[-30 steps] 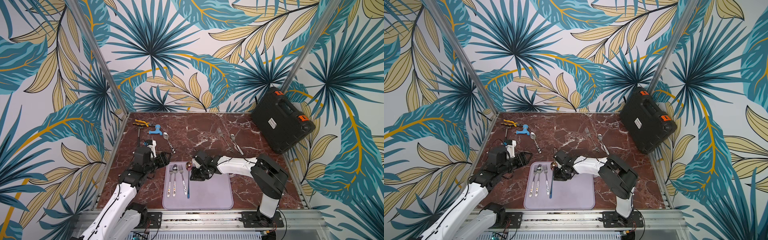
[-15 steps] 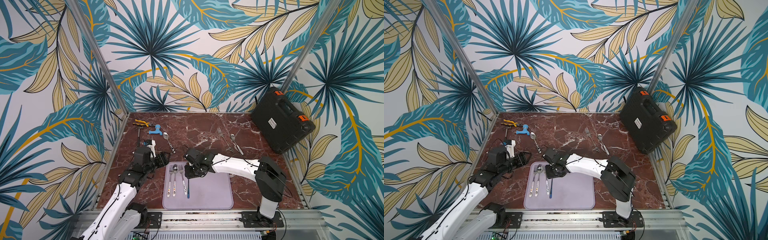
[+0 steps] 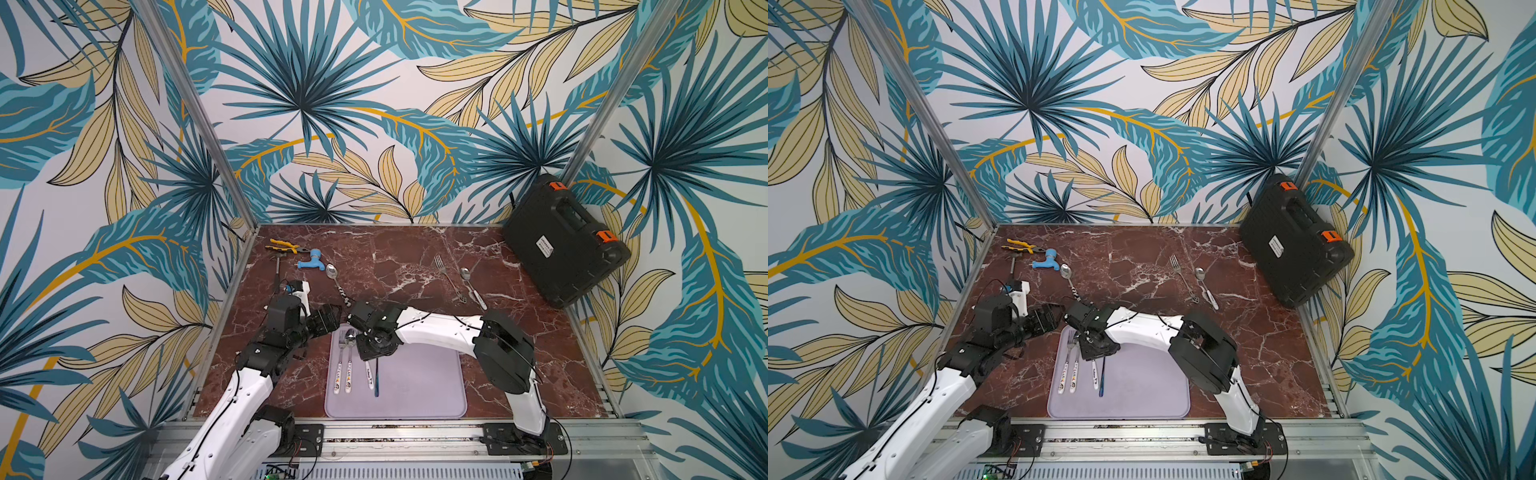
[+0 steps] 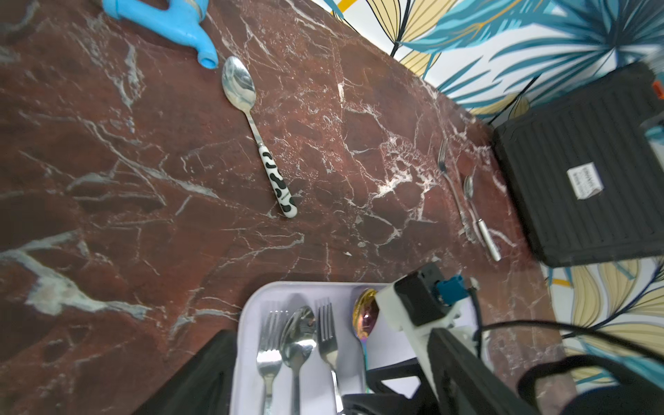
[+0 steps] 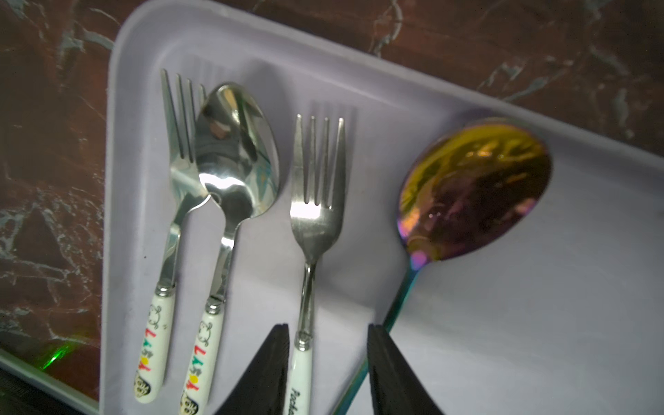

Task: Set the spoon and fork side by side
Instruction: Adjust the fork on the tray.

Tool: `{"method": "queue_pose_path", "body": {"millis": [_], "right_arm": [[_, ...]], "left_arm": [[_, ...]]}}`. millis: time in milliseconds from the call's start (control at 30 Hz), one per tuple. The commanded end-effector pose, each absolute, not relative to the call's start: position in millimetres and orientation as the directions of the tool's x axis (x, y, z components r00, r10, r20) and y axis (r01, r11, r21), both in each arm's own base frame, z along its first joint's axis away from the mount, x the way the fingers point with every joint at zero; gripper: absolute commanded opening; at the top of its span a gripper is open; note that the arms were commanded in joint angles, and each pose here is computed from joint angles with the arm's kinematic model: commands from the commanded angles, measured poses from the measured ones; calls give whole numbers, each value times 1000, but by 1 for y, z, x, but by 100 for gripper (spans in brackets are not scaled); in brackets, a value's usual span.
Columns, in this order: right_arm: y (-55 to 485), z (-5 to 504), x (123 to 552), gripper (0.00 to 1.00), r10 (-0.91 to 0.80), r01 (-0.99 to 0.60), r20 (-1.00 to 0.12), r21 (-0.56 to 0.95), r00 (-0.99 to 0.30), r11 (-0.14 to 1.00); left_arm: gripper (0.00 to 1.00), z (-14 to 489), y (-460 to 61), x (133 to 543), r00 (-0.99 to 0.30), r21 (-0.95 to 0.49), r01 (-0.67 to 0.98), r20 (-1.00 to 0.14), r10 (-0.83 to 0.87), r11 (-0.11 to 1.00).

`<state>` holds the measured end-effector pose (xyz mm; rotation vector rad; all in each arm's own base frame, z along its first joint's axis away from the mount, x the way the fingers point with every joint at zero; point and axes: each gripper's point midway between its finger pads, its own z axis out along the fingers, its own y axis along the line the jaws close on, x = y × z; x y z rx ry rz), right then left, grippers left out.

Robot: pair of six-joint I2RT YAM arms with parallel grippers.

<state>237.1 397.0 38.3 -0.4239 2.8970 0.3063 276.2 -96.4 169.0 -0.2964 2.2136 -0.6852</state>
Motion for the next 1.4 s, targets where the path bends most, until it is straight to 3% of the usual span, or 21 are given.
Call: {"method": "queue_pose_path", "body": {"millis": [0,600,1067,1367], "right_arm": [[391,28,235,42,-280,-306,-202,111,-939,946],[399,7,234,39,-274,-292,-174,87,-946,952],[382,6,237,38,-226,-234,-191,23,-955,972],[382,8,234,34,-162,-181,-208,77,-965,980]], "left_arm": [[100,167,-94,275,-654,-549,21,-640,-404,835],[100,167,-91,274,-650,-539,7,-642,-406,842],[100,164,-68,272,-631,-471,-118,-644,-432,874],[100,164,-71,273,-636,-480,-105,-641,-430,871]]}}
